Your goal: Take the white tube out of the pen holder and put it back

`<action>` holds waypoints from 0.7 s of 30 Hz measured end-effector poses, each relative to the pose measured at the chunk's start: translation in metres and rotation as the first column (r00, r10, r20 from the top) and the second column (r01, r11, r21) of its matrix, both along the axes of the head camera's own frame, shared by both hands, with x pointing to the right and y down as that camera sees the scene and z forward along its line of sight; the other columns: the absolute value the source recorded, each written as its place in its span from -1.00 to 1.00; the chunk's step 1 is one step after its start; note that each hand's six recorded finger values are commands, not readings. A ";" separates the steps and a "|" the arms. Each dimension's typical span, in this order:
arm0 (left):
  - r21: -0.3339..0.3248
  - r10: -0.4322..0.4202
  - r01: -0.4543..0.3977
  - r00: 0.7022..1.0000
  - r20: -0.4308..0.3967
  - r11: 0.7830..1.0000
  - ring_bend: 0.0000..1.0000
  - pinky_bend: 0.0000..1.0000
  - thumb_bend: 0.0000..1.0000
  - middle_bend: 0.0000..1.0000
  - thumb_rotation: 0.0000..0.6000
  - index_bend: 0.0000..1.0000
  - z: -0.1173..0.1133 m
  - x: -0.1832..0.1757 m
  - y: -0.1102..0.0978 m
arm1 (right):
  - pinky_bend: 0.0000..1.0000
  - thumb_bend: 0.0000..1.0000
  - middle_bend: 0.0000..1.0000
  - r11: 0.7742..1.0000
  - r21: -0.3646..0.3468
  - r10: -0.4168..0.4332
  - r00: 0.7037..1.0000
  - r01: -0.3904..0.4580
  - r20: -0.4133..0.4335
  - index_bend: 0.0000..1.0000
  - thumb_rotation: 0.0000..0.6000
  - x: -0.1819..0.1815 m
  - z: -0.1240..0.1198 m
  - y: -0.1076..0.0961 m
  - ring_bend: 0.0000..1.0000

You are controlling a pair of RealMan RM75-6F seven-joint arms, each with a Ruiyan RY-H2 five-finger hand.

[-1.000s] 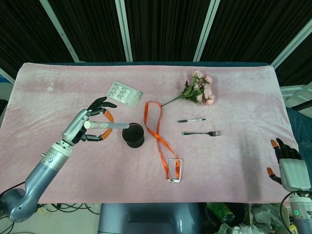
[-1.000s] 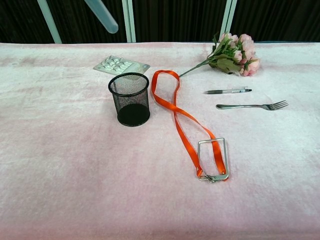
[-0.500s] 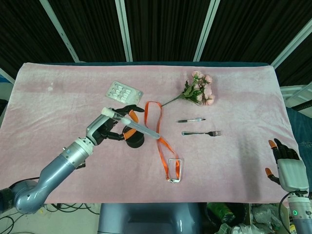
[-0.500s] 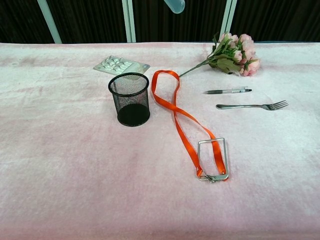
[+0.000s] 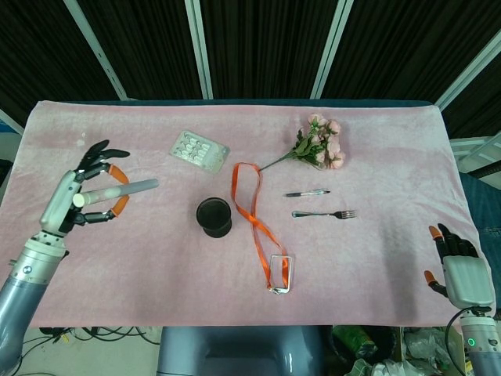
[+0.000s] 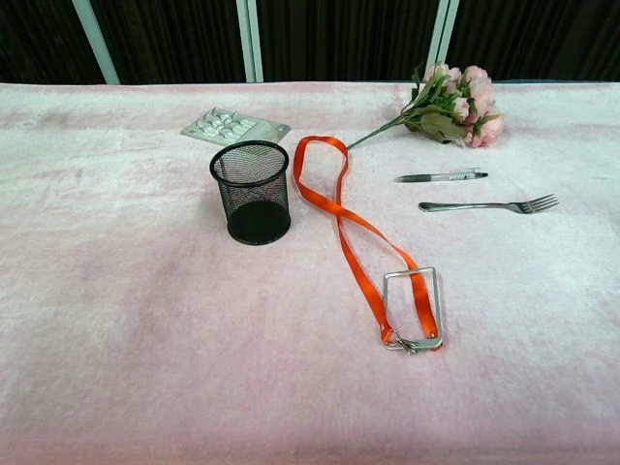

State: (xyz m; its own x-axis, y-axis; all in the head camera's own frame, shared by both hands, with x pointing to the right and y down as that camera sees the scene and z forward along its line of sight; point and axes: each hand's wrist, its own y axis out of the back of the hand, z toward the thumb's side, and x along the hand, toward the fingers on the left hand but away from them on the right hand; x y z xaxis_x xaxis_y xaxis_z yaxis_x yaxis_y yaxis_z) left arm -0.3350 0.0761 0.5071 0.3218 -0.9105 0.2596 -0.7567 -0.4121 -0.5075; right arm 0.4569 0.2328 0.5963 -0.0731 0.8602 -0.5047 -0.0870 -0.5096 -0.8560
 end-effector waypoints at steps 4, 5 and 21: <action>-0.029 -0.016 0.018 0.999 0.048 0.999 -1.00 -1.00 -0.09 -0.59 1.00 0.19 0.022 -0.012 0.006 | -0.64 -0.56 -0.89 1.000 0.001 -0.001 1.000 0.001 0.001 -0.95 1.00 0.000 0.000 0.000 -0.72; -0.043 -0.011 0.013 0.999 0.045 0.999 -1.00 -1.00 -0.09 -0.59 1.00 0.19 0.027 -0.009 0.005 | -0.64 -0.56 -0.89 1.000 0.002 0.000 1.000 0.000 0.002 -0.95 1.00 0.000 0.000 -0.001 -0.72; -0.087 0.221 -0.227 0.973 -0.069 0.970 -1.00 -1.00 -0.09 -0.59 1.00 0.20 0.052 0.133 -0.007 | -0.64 -0.56 -0.89 1.000 0.010 0.003 1.000 -0.003 0.009 -0.95 1.00 0.002 -0.004 -0.001 -0.72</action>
